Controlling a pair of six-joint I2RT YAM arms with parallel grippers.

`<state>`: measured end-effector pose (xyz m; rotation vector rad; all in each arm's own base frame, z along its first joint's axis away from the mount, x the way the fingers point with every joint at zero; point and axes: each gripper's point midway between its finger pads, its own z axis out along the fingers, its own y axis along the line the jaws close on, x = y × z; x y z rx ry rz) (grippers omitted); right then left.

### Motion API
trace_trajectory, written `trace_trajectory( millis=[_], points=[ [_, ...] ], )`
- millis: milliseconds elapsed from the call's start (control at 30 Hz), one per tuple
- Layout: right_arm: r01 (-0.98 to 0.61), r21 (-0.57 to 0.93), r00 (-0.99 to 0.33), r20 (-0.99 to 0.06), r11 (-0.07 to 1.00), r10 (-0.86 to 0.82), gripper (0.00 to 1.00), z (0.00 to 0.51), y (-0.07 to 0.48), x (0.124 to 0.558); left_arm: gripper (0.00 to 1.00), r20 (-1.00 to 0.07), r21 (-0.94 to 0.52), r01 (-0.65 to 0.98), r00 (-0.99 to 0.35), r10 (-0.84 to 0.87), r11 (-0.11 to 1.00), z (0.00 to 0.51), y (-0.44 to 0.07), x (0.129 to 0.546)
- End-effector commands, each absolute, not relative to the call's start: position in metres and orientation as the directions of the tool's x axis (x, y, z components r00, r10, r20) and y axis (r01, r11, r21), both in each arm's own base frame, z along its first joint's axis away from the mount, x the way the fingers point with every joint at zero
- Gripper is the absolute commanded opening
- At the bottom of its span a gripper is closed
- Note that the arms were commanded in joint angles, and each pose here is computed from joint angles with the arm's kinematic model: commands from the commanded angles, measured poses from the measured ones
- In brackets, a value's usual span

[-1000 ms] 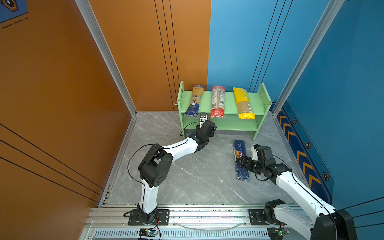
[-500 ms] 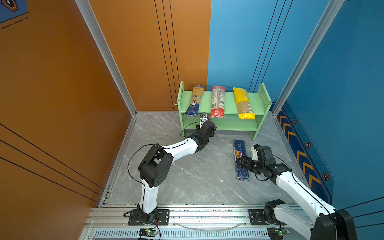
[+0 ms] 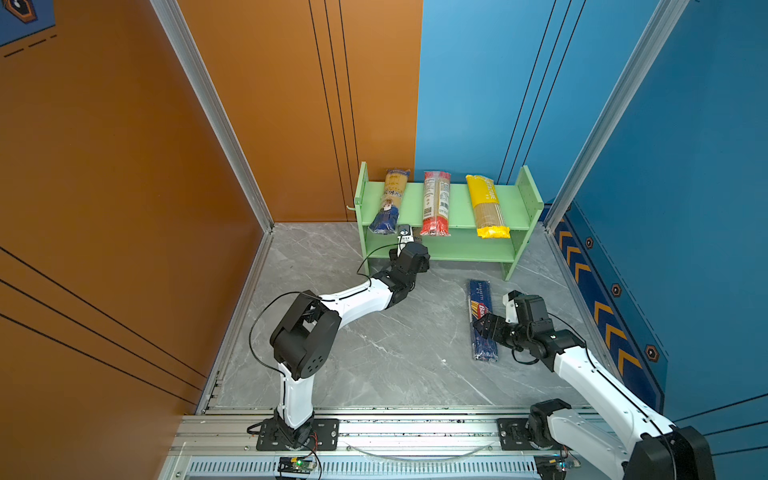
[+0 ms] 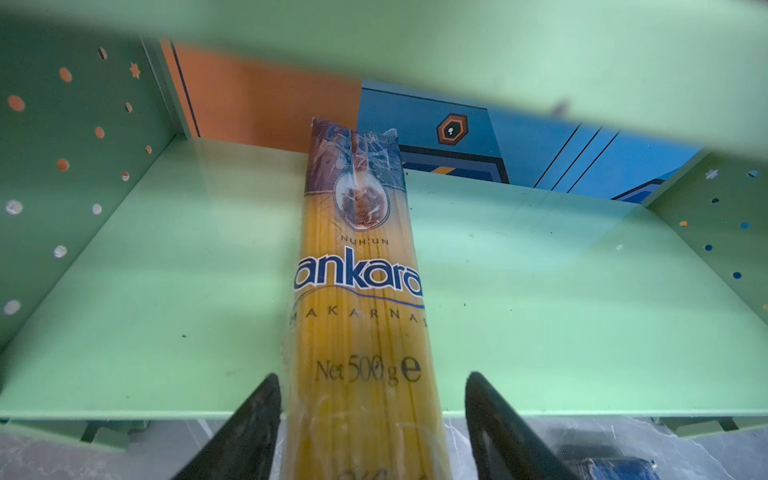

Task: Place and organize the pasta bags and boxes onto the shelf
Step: 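Open the left gripper and draw it back from the Ankara bag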

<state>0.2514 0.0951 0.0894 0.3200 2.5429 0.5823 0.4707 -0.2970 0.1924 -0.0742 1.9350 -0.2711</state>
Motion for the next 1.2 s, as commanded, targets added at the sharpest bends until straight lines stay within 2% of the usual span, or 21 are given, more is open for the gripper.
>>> trace_trajectory(
  millis=[0,900,1167],
  points=[
    [0.11,0.447,-0.856,-0.411,0.888,0.314,0.86,0.083,0.092,0.244,0.71,-0.923,-0.228,0.085,-0.336,-0.188,0.97,0.21,-0.296,0.463],
    [0.147,0.427,-0.86,-0.391,0.892,0.329,0.86,0.073,0.087,0.241,0.75,-0.933,-0.202,0.093,-0.32,-0.163,0.975,0.212,-0.271,0.4],
    [0.158,0.415,-0.862,-0.384,0.896,0.33,0.87,0.069,0.085,0.242,0.79,-0.934,-0.176,0.12,-0.334,-0.127,0.977,0.198,-0.263,0.374]
  ],
)
